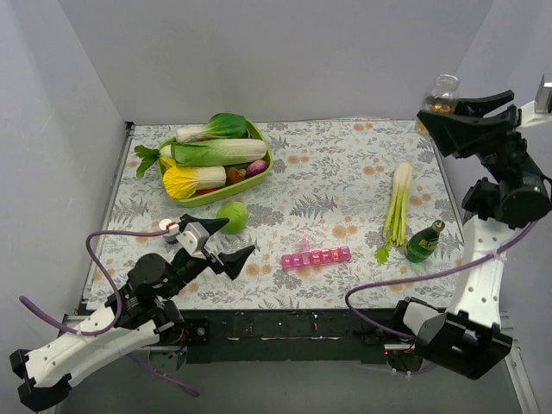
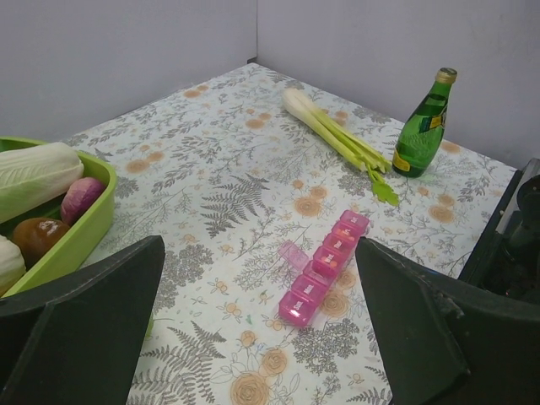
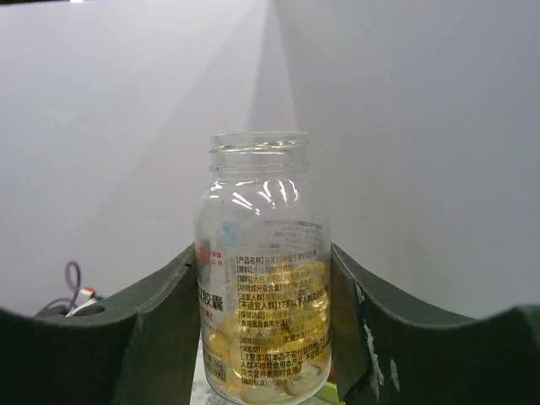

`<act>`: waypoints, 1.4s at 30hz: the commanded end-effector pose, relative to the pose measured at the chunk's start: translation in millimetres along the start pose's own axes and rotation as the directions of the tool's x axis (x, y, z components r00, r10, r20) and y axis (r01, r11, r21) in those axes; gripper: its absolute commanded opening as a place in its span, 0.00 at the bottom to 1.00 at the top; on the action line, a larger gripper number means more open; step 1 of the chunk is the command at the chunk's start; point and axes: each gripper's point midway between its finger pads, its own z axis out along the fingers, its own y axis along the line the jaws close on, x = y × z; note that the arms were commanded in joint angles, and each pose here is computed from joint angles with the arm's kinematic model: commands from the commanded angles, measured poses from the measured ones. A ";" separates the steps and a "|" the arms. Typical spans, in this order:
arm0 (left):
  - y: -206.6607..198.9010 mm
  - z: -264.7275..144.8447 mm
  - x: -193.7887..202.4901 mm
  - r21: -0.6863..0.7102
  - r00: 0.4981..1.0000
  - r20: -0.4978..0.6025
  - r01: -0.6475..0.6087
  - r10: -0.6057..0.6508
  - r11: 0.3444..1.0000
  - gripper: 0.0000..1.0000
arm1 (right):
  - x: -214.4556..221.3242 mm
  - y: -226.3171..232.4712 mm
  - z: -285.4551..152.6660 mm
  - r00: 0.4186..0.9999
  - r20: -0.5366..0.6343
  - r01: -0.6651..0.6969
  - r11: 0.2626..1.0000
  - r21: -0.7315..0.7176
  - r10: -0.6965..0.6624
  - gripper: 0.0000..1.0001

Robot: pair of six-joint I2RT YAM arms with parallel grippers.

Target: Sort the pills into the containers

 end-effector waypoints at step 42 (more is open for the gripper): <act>-3.6 -3.3 37.3 0.046 0.996 -0.061 -0.056 0.059 0.997 0.98 | 266.6 58.7 -97.0 0.748 -0.625 -0.222 0.803 -0.553 -0.224 0.04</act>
